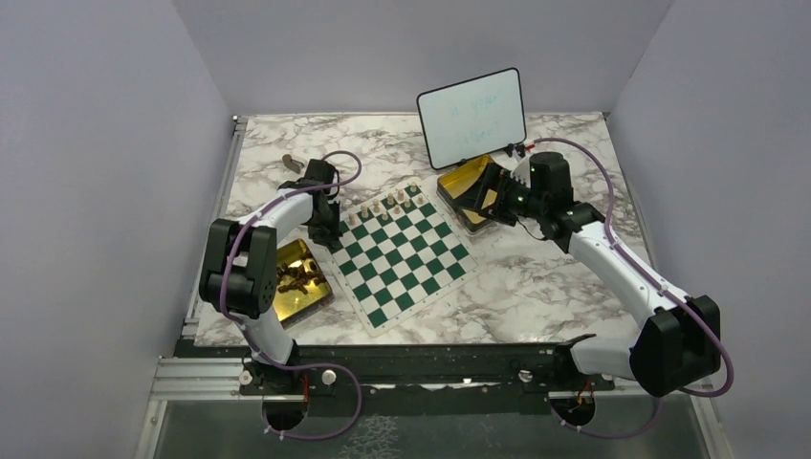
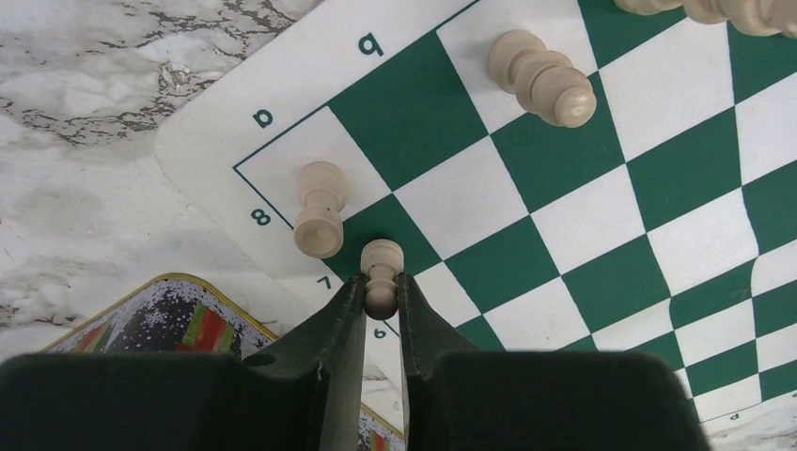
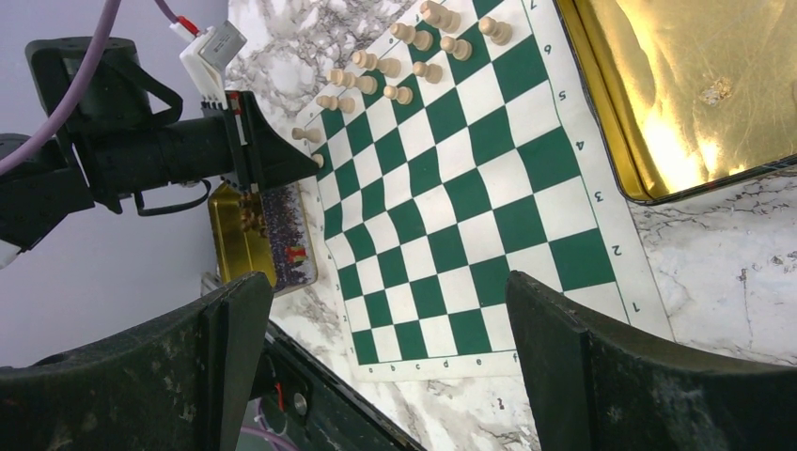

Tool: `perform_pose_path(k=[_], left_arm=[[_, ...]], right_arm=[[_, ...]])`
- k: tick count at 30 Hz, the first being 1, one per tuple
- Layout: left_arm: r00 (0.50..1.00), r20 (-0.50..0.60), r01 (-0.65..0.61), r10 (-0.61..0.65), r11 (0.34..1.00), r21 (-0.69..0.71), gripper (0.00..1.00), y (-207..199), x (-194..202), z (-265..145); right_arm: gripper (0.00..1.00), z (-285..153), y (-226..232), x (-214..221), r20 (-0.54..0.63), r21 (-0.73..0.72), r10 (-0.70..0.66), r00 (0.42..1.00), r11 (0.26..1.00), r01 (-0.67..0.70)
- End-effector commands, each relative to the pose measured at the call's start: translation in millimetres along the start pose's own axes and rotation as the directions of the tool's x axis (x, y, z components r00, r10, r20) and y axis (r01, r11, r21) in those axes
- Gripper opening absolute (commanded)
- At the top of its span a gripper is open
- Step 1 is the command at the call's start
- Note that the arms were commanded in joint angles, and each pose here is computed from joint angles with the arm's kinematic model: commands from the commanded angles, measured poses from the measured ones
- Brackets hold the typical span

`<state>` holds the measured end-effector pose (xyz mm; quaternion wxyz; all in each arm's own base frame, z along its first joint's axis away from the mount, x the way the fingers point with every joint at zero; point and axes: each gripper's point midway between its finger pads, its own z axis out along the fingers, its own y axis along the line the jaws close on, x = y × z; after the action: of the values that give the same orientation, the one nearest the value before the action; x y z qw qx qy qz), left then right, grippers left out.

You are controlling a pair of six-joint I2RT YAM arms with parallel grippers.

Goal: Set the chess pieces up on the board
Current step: Place the chess piece on the chessboard.

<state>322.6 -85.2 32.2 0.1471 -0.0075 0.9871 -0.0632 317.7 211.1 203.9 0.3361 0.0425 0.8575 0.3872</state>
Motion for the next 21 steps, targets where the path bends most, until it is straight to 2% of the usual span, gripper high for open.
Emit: perform_pose_path(k=[1, 13, 21], left_arm=[[1.000, 0.007, -0.010, 0.010, 1.000, -0.010, 0.20, 3.7, -5.2, 1.4], [1.000, 0.021, -0.012, 0.012, 1.000, 0.011, 0.33, -0.8, -8.7, -7.7], [0.993, 0.115, -0.019, 0.010, 0.997, 0.074, 0.46, -15.7, -32.1, -43.2]], right_arm=[[1.00, -8.2, 7.2, -11.3, 0.044, -0.002, -0.031, 0.999, 1.000, 0.032], [1.00, -9.2, 4.6, -10.3, 0.048, 0.008, -0.039, 0.998, 0.999, 0.039], [1.00, -15.1, 8.3, -18.0, 0.102, -0.002, -0.089, 0.991, 0.996, 0.089]])
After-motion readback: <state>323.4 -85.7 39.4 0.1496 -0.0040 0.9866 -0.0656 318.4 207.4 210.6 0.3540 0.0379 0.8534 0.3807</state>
